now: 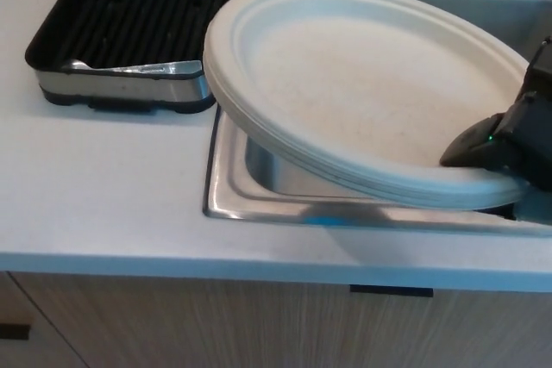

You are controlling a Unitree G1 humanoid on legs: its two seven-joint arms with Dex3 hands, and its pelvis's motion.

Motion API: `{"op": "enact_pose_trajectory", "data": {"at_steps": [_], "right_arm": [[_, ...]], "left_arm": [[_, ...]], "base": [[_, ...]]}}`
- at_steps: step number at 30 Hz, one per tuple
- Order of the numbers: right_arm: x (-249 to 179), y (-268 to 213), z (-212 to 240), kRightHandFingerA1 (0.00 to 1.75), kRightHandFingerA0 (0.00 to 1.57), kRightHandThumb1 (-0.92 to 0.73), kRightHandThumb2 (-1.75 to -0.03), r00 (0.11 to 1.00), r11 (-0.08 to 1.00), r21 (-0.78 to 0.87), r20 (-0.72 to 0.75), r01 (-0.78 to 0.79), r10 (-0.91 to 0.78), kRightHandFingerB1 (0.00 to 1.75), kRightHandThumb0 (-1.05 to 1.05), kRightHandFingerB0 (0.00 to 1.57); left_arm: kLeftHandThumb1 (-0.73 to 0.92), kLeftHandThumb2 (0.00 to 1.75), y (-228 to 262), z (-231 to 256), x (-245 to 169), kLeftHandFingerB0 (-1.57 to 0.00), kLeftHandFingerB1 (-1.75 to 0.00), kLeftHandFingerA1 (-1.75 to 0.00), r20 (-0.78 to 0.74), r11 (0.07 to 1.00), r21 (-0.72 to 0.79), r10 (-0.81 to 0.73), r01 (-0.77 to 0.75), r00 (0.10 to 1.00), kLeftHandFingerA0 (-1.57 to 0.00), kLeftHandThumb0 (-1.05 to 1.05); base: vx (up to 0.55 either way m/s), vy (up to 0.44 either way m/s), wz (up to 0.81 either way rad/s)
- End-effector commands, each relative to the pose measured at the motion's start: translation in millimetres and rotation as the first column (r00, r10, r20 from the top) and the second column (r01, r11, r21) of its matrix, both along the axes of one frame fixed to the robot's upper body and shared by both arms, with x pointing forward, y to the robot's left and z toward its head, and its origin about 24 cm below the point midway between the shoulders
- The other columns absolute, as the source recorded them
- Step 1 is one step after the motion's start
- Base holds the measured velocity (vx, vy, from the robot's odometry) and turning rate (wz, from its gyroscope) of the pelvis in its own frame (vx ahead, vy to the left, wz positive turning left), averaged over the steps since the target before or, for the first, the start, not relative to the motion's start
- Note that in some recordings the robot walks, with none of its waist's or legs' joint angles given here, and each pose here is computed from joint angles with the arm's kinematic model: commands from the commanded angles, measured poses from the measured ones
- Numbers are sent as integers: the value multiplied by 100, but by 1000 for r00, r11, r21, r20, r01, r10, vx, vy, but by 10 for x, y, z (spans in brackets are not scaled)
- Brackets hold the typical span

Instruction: Pick up a plate using the right hand and walk towards the sink and put it inside

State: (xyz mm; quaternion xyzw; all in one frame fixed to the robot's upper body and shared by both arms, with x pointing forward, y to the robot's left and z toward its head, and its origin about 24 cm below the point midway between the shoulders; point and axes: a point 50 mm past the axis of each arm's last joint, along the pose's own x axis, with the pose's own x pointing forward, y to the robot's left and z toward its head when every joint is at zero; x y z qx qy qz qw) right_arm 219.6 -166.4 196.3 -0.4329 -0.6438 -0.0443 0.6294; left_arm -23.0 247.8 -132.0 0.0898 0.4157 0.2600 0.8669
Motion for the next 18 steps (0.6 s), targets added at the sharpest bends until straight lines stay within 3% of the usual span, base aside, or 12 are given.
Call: {"op": "enact_pose_trajectory", "data": {"at_steps": [1, 6, 7, 13, 14, 18], "right_arm": [[123, -78, 55, 175, 106, -48, -127, 996, 995, -48, 5, 89, -89, 175, -45, 70], [173, -102, 61, 175, 106, -48, -127, 994, 991, -70, 5, 114, -114, 175, -45, 70], [298, -129, 80, 175, 103, -43, -133, 991, 983, -124, 6, 133, -134, 173, -39, 69], [518, -189, 80, 175, 103, -41, -136, 981, 965, -193, -34, 180, -190, 169, -38, 73], [583, -192, 63, 175, 103, -43, -138, 979, 961, -202, -39, 191, -202, 167, -33, 79], [691, -200, 36, 175, 103, -43, -138, 975, 954, -217, -41, 206, -220, 167, -33, 79]], "left_arm": [[78, 165, 22, 45, 6, -109, -127, -146, 42, 1000, 22, -5, 4, 999, -129, 21], [78, 165, 24, 45, 3, -109, -127, -146, 40, 1000, 22, -3, 2, 999, -129, 21], [58, 175, 38, 38, -15, -101, -138, -158, 26, 1000, 22, 1, -2, 1000, -112, 25], [58, 175, 50, 41, -43, -103, -139, -158, 23, 1000, 26, -3, 3, 1000, -111, 26], [83, 169, 41, 42, -44, -105, -125, -142, 23, 1000, 26, 0, -1, 1000, -119, 28], [83, 169, 27, 44, -44, -105, -125, -142, 22, 1000, 25, 5, -6, 1000, -119, 28]], "base": [[0, 0, 0], [0, 0, 0], [0, 0, 0], [0, 0, 0], [0, 0, 0], [0, 0, 0]]}}
